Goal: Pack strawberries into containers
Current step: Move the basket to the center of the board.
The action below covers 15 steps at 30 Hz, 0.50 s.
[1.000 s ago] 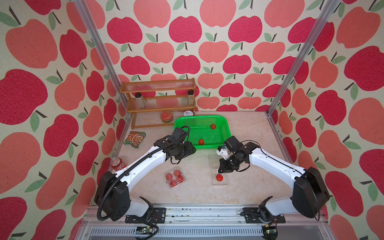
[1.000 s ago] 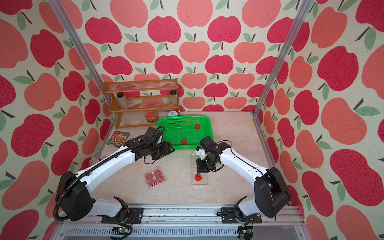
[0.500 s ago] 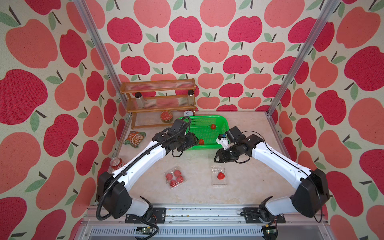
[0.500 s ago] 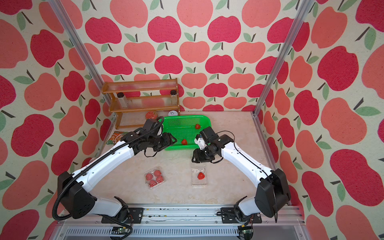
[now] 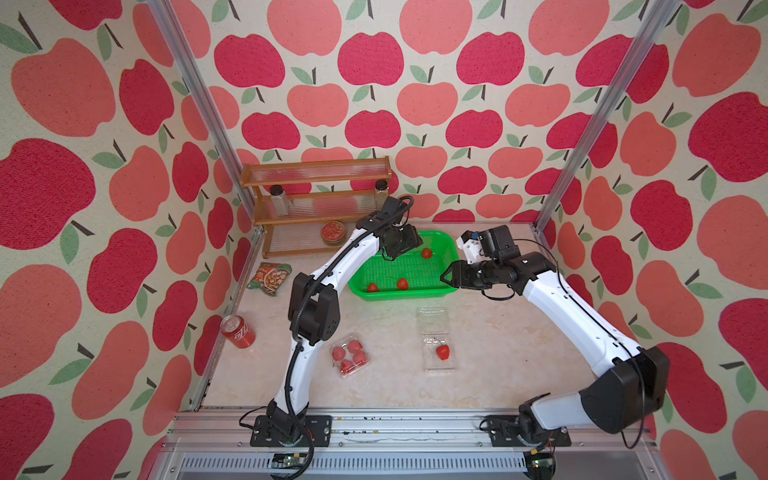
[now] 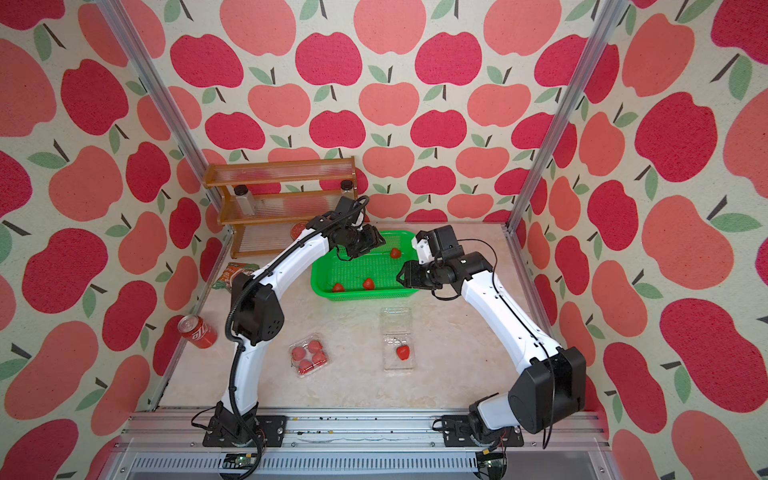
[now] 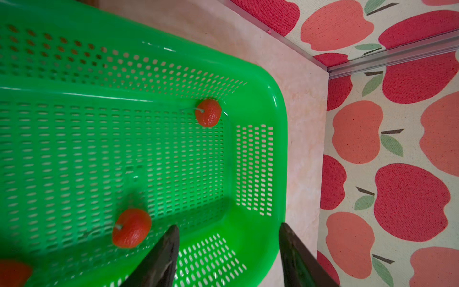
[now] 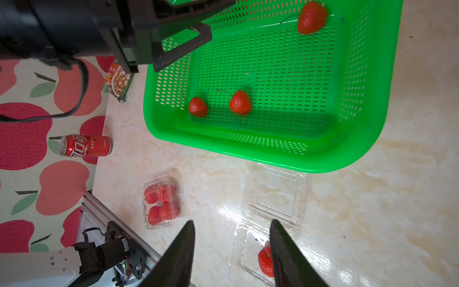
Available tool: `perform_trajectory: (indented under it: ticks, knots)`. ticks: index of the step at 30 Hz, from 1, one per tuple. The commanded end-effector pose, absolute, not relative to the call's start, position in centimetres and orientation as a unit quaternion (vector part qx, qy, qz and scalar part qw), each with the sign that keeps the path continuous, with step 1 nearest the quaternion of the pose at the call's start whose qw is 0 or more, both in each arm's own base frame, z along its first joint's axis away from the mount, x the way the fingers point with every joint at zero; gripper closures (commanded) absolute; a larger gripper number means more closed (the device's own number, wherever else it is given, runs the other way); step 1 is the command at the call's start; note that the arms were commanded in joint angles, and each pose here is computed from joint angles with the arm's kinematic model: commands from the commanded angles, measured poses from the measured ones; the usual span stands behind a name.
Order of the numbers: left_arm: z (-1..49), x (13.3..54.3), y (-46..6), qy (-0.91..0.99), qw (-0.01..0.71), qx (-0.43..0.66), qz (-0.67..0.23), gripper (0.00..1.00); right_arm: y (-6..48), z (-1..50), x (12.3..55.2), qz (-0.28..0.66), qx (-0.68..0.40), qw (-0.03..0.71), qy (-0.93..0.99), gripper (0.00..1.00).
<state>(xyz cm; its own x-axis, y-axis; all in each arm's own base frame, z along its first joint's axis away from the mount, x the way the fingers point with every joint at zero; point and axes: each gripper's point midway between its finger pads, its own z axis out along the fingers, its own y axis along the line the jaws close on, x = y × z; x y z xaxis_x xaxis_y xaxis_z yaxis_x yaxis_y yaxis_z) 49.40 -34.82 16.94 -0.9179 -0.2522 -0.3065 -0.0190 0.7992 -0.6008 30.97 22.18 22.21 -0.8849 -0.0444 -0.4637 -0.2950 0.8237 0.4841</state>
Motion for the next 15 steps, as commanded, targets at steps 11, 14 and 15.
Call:
perform_trajectory:
  ticks: [11,14,15]
  knots:
    - [9.2,54.0,-32.9,0.937,0.14,-0.1,-0.304,0.45,21.2,21.6,31.5,0.336,-0.053,0.202,0.918,0.51]
    - [8.7,54.4,-32.8,0.938,0.145,-0.088,-0.301,0.45,21.2,20.8,31.8,0.339,-0.049,0.19,0.92,0.52]
    - [8.6,54.5,-32.9,0.939,0.147,-0.084,-0.3,0.45,21.2,20.5,31.8,0.338,-0.049,0.187,0.921,0.52]
